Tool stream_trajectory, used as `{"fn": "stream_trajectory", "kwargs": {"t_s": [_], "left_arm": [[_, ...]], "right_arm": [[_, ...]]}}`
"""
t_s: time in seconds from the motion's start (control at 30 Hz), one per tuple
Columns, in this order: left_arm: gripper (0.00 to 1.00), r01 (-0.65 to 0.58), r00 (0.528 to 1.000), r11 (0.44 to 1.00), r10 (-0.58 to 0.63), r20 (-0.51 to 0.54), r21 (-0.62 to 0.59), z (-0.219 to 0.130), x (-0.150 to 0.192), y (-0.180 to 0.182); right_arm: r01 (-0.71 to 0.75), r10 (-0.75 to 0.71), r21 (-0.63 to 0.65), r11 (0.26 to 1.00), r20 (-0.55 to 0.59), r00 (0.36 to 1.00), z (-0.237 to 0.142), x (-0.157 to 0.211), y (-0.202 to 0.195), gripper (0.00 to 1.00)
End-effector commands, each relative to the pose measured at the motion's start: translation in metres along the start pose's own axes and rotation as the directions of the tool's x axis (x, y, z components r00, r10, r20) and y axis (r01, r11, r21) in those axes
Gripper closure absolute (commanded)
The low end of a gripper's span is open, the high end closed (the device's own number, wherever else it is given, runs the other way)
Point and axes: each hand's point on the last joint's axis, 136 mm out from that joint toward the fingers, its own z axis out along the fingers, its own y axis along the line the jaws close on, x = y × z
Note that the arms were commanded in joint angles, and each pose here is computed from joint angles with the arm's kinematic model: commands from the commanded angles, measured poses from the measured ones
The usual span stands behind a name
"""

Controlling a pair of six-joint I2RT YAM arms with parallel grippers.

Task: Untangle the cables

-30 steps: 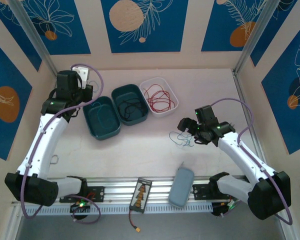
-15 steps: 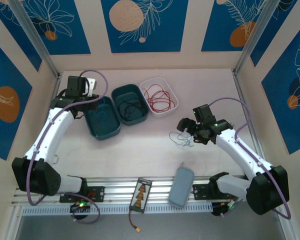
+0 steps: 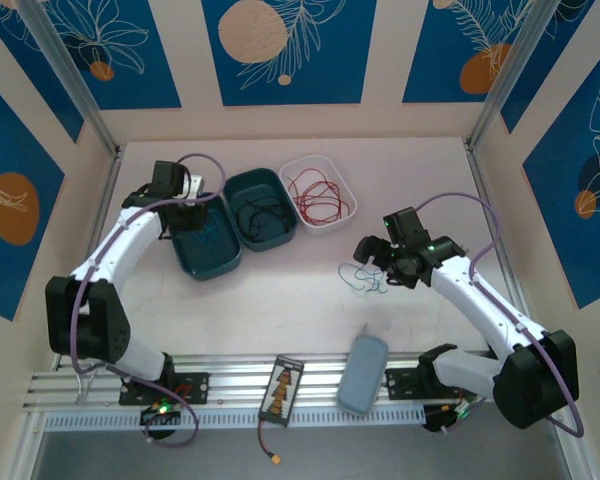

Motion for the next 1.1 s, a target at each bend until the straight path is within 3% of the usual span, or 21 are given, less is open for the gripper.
{"fn": "stream_trajectory", "kwargs": {"t_s": [0.0, 0.17, 0.4, 0.87, 1.07], "left_arm": [[0.98, 0.040, 0.999, 0.999, -0.040, -0.018, 0.009, 0.014, 0.004, 0.003], [0.92, 0.050, 0.997, 0.999, -0.050, -0.056, 0.006, 0.022, 0.012, 0.004], [0.70, 0.072, 0.997, 0.996, -0.072, -0.013, 0.050, 0.013, 0.005, -0.003], [0.01, 0.085, 0.989, 0.992, -0.096, 0.114, 0.096, -0.029, -0.013, -0.011], [0.00, 0.092, 0.979, 0.992, -0.105, 0.174, 0.083, -0.048, -0.017, -0.009]], "right_arm": [[0.022, -0.022, 0.043, 0.999, 0.003, 1.000, -0.005, -0.002, -0.003, 0.01], [0.038, -0.038, 0.058, 0.998, 0.000, 0.999, -0.004, 0.000, -0.002, 0.01], [0.065, -0.064, 0.090, 0.994, -0.018, 0.998, 0.001, 0.001, -0.001, 0.07], [0.118, -0.107, 0.189, 0.975, -0.065, 0.992, 0.017, 0.005, -0.003, 0.24], [0.119, -0.095, 0.232, 0.966, -0.111, 0.989, 0.032, 0.013, -0.010, 0.30]]}}
